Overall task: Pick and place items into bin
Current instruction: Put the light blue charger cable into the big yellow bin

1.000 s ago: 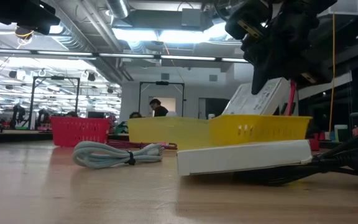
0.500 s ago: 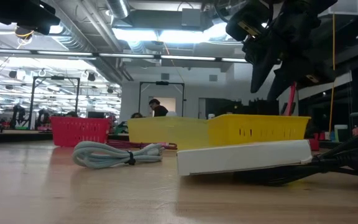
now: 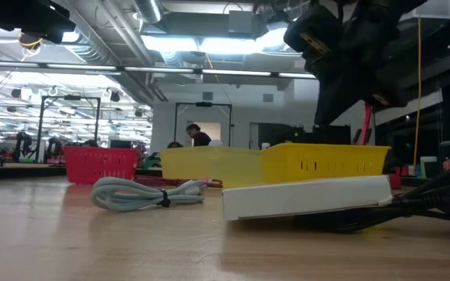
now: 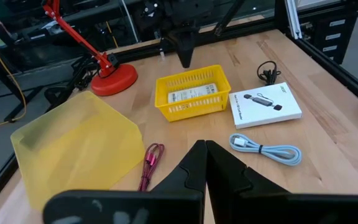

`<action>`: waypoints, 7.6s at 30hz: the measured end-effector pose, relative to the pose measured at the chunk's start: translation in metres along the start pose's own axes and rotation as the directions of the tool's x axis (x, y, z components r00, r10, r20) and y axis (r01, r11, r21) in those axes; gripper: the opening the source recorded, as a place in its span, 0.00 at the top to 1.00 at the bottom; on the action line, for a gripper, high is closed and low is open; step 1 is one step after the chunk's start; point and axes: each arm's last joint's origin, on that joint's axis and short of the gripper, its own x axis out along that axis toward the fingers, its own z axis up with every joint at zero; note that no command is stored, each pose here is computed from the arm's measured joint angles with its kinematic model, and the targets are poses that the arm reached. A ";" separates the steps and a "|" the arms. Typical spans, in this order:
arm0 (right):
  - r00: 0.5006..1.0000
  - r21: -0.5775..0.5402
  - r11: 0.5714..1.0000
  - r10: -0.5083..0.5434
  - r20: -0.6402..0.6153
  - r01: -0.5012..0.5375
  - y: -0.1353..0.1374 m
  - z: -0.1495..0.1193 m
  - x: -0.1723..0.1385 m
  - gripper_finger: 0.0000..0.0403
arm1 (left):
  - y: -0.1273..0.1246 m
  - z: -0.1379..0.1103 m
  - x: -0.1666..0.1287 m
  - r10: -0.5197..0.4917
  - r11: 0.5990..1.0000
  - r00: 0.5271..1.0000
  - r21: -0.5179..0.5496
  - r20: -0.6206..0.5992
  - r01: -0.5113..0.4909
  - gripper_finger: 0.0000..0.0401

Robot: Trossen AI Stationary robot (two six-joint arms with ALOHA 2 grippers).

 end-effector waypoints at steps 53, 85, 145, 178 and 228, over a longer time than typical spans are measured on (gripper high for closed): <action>0.518 -0.844 0.531 0.703 0.488 0.076 -0.018 -0.044 0.004 1.00 | -0.031 -0.014 0.033 -0.088 0.990 0.984 -0.092 0.156 0.104 1.00; 0.530 -0.833 0.552 0.695 0.486 0.038 -0.018 -0.045 0.006 1.00 | -0.091 0.041 0.075 -0.369 0.929 0.816 -0.192 -0.446 0.316 1.00; 0.533 -0.810 0.586 0.693 0.485 -0.026 -0.018 -0.045 0.006 1.00 | -0.079 0.008 0.209 -0.211 0.903 0.825 -0.428 -0.524 -0.040 0.63; 0.532 -0.809 0.588 0.694 0.485 -0.029 -0.018 -0.045 0.006 1.00 | -0.091 -0.029 0.222 -0.157 0.940 0.744 -0.330 -0.650 -0.090 0.74; 0.535 -0.841 0.536 0.692 0.485 0.070 -0.018 -0.045 0.006 1.00 | 0.061 0.001 0.131 -0.052 0.995 0.995 -0.077 0.086 0.059 0.96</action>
